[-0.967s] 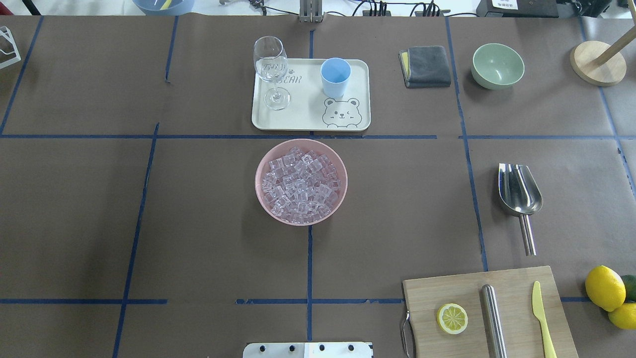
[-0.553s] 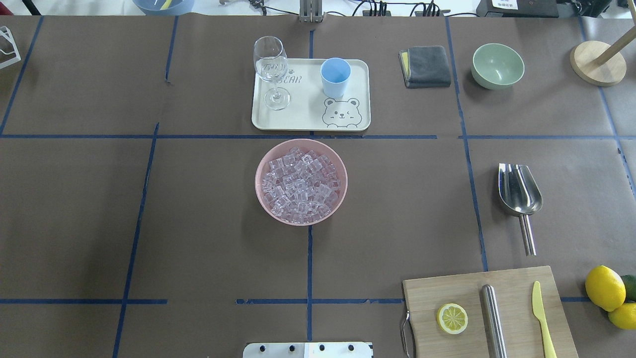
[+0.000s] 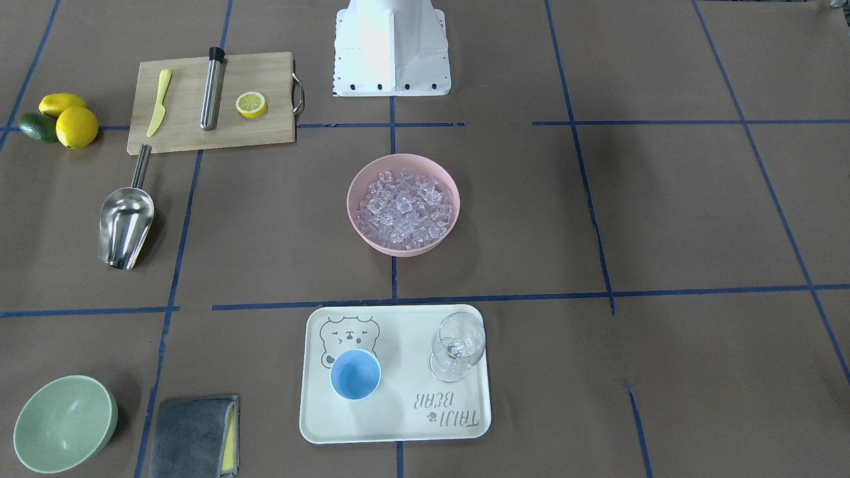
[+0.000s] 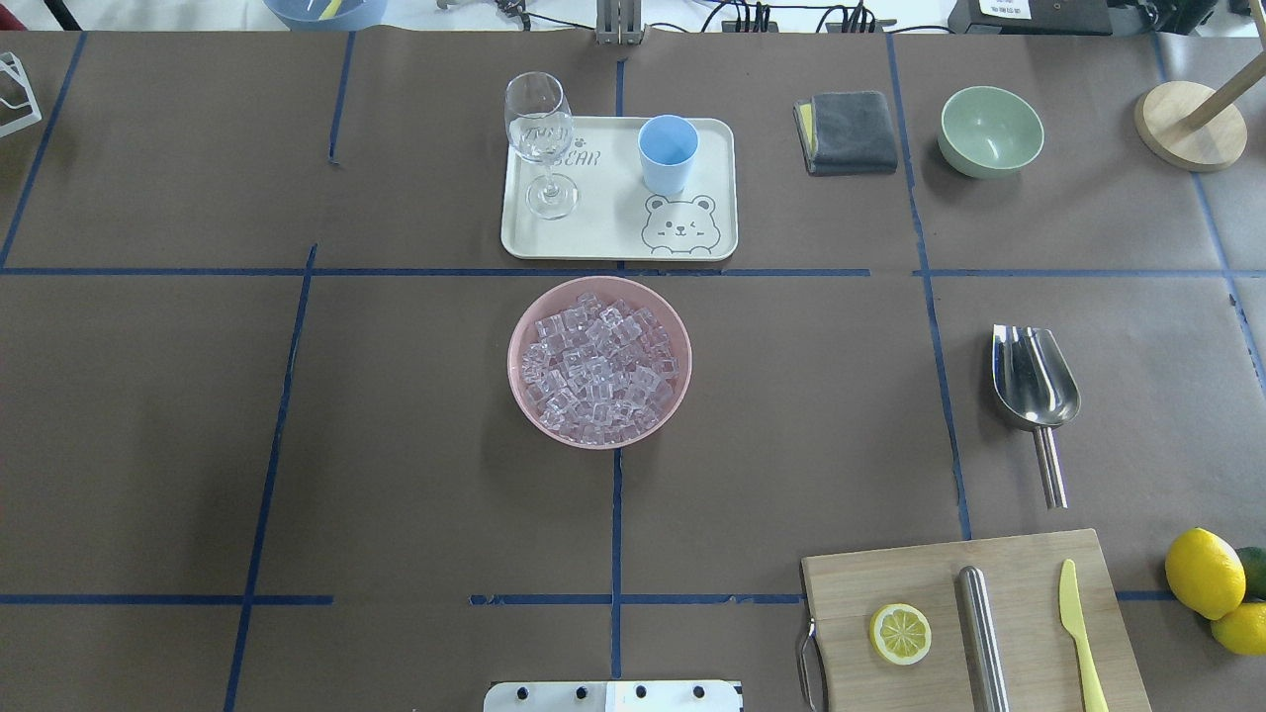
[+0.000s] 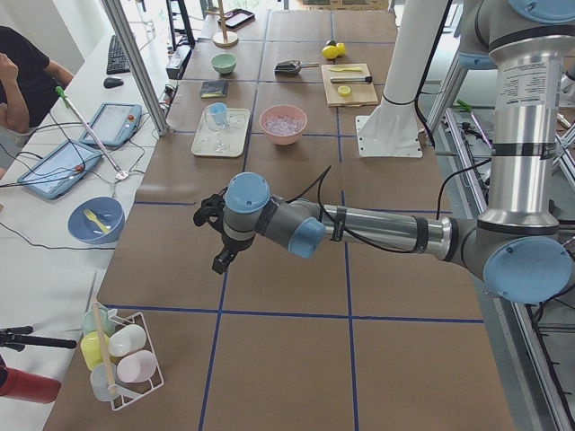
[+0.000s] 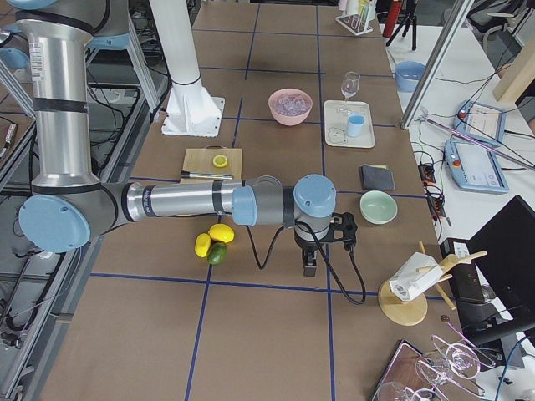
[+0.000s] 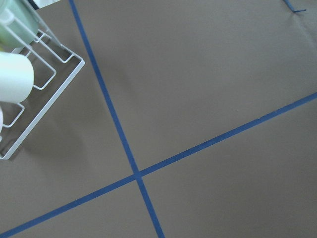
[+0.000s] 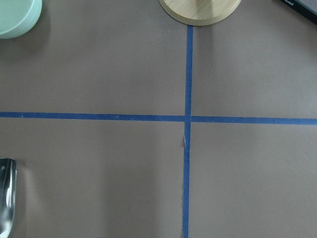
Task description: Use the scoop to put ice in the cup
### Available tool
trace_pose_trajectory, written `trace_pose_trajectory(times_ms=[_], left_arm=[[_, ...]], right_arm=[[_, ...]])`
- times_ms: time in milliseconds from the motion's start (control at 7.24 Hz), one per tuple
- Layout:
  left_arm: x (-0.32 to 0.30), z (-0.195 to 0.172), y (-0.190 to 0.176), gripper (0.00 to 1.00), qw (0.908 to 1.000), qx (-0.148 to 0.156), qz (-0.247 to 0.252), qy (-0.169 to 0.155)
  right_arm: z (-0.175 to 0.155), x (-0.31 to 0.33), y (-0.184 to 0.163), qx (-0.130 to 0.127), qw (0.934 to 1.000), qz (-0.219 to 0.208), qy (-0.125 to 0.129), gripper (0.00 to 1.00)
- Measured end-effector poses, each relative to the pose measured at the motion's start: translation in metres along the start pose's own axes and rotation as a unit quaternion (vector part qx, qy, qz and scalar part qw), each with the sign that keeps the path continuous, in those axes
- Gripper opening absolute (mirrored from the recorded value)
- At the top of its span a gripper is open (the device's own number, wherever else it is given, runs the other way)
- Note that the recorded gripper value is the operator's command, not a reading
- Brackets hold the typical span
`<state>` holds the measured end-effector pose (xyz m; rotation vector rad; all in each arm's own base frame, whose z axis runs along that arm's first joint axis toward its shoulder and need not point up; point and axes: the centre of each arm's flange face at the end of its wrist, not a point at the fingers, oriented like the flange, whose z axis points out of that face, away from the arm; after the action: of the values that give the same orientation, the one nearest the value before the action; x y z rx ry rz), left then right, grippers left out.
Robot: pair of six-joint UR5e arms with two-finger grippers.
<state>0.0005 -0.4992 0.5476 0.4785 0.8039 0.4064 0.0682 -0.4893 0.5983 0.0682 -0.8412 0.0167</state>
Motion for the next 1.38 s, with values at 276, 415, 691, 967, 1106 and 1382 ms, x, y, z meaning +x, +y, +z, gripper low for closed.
trace_pose_trajectory(times_ms=[276,415,691,967,1106,1382], left_arm=[[0.072,0.024,-0.035,1.0,0.9955,0.007,0.087,0.037],[0.111,0.041,-0.059,1.0,0.9889,0.01,0.135,0.061],[0.176,0.065,-0.087,1.0,0.965,0.038,0.239,0.102],[0.214,0.079,-0.093,1.0,0.9417,0.069,0.303,0.128],[0.227,0.087,-0.098,1.0,0.9354,0.074,0.317,0.137],[0.262,0.109,-0.112,1.0,0.923,0.075,0.345,0.154]], right_arm=[[0.01,-0.015,-0.001,-0.01,0.9999,-0.004,-0.008,1.0],[0.014,-0.027,-0.004,-0.014,0.9998,-0.008,-0.01,1.0],[0.022,-0.061,-0.008,-0.008,0.9998,-0.006,-0.015,1.0],[0.04,-0.104,-0.01,0.011,0.9994,0.014,-0.03,1.0],[0.051,-0.129,-0.009,0.016,0.9986,0.029,-0.042,1.0],[0.071,-0.172,-0.001,0.008,0.9973,0.044,-0.059,1.0]])
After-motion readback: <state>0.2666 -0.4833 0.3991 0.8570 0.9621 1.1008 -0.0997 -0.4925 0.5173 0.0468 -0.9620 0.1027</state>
